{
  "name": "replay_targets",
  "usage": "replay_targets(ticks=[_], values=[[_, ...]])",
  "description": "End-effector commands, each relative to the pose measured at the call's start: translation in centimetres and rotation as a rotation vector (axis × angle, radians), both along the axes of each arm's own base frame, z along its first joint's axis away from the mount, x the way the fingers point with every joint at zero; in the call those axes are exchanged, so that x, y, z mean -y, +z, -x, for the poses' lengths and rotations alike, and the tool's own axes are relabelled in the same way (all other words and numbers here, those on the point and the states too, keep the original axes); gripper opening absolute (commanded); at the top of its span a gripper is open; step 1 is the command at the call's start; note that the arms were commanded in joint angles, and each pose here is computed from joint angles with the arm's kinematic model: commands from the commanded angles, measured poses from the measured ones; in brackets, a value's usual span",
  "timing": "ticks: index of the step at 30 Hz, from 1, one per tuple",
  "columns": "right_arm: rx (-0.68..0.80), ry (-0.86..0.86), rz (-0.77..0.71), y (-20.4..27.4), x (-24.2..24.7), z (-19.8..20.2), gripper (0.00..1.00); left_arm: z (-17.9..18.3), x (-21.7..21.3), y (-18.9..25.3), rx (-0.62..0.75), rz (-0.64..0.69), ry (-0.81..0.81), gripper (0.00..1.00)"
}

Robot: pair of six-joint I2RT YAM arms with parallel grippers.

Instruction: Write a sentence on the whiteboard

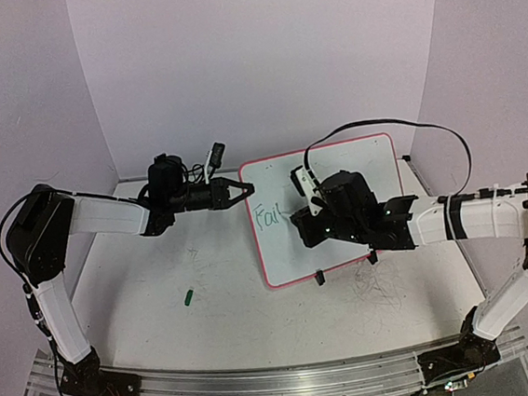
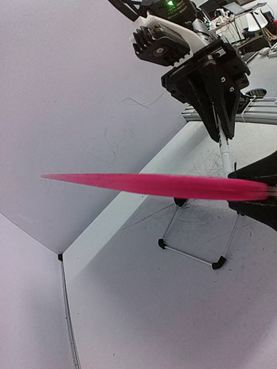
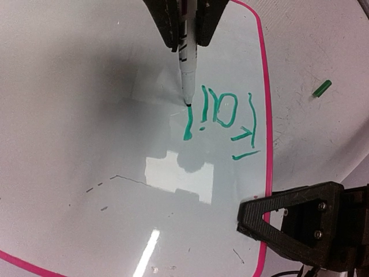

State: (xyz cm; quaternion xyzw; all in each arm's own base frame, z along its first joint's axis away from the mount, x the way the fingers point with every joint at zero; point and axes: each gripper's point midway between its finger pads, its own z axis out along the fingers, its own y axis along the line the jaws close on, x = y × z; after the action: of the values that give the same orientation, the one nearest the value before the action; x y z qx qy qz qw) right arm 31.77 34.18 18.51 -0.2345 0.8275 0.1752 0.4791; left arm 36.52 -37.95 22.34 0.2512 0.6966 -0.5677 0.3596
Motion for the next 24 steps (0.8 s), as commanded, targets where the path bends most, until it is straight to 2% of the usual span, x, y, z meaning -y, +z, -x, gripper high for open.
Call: replay_targets(ticks=[1,13,18,24], values=[[-0.029,-0.030,0.012,-1.0,1.3,0.4,0.00,0.0,0.9,1.1,0.026,0.010,-0.012,0.00],[-0.038,-0.048,0.022,-1.6,2.0,0.6,0.00,0.1,0.9,1.0,0.023,0.008,-0.015,0.00],[0.033,-0.088,-0.018,1.8,2.3,-0.2,0.00,0.1,0.8,0.8,0.020,0.005,-0.012,0.00],[0.057,0.001,-0.075,3.9,0.7,0.2,0.00,0.2,0.8,0.7,0.019,0.004,-0.012,0.00]])
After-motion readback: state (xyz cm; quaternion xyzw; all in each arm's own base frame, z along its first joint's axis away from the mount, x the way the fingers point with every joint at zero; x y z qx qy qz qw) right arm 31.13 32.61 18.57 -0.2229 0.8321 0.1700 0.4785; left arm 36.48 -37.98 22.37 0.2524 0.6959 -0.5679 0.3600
